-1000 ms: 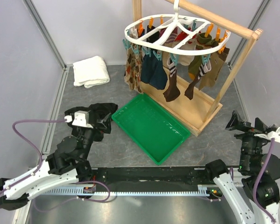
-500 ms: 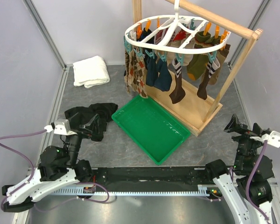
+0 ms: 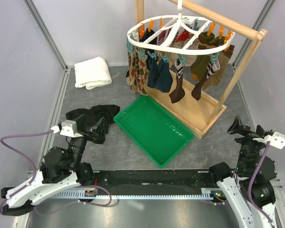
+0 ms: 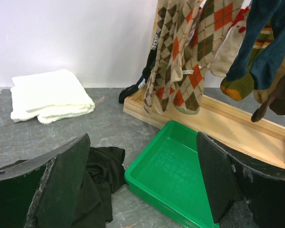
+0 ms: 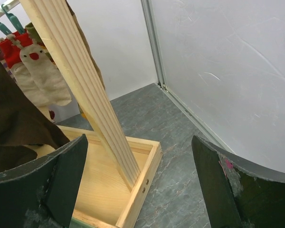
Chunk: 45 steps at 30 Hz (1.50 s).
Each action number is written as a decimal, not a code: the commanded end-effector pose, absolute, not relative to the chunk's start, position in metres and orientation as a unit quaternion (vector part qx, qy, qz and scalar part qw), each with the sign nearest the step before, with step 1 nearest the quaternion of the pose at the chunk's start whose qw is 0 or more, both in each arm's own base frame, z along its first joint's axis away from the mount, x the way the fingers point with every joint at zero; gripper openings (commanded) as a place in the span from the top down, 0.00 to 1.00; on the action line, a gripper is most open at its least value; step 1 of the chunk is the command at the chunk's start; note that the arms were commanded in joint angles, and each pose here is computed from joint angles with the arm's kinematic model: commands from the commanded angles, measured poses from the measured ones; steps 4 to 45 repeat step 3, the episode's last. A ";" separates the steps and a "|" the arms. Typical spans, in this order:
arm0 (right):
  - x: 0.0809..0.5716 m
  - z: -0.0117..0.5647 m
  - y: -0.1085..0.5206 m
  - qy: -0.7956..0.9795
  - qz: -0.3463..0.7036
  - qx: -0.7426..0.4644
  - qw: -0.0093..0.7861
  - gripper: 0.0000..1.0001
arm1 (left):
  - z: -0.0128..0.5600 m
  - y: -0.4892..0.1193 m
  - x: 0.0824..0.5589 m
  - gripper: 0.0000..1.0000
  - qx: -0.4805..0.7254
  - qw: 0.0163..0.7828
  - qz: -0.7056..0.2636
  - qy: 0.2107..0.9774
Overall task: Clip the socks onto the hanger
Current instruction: Reset both arms
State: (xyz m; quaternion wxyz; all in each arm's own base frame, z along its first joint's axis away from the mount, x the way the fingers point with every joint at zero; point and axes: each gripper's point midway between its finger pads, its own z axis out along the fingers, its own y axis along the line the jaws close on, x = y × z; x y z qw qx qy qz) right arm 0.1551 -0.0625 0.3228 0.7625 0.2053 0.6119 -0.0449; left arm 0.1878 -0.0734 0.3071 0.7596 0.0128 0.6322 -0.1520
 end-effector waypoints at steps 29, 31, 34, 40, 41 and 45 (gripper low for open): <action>0.159 0.324 -0.063 0.608 -0.048 0.211 0.764 0.02 | 0.310 -0.074 0.188 0.01 0.031 0.761 -0.137 0.634; 0.159 0.324 -0.063 0.608 -0.048 0.211 0.764 0.02 | 0.310 -0.074 0.188 0.01 0.031 0.761 -0.137 0.634; 0.159 0.324 -0.063 0.608 -0.048 0.211 0.764 0.02 | 0.310 -0.074 0.188 0.01 0.031 0.761 -0.137 0.634; 0.159 0.324 -0.063 0.608 -0.048 0.211 0.764 0.02 | 0.310 -0.074 0.188 0.01 0.031 0.761 -0.137 0.634; 0.159 0.324 -0.063 0.608 -0.048 0.211 0.764 0.02 | 0.310 -0.074 0.188 0.01 0.031 0.761 -0.137 0.634; 0.159 0.324 -0.063 0.608 -0.048 0.211 0.764 0.02 | 0.310 -0.074 0.188 0.01 0.031 0.761 -0.137 0.634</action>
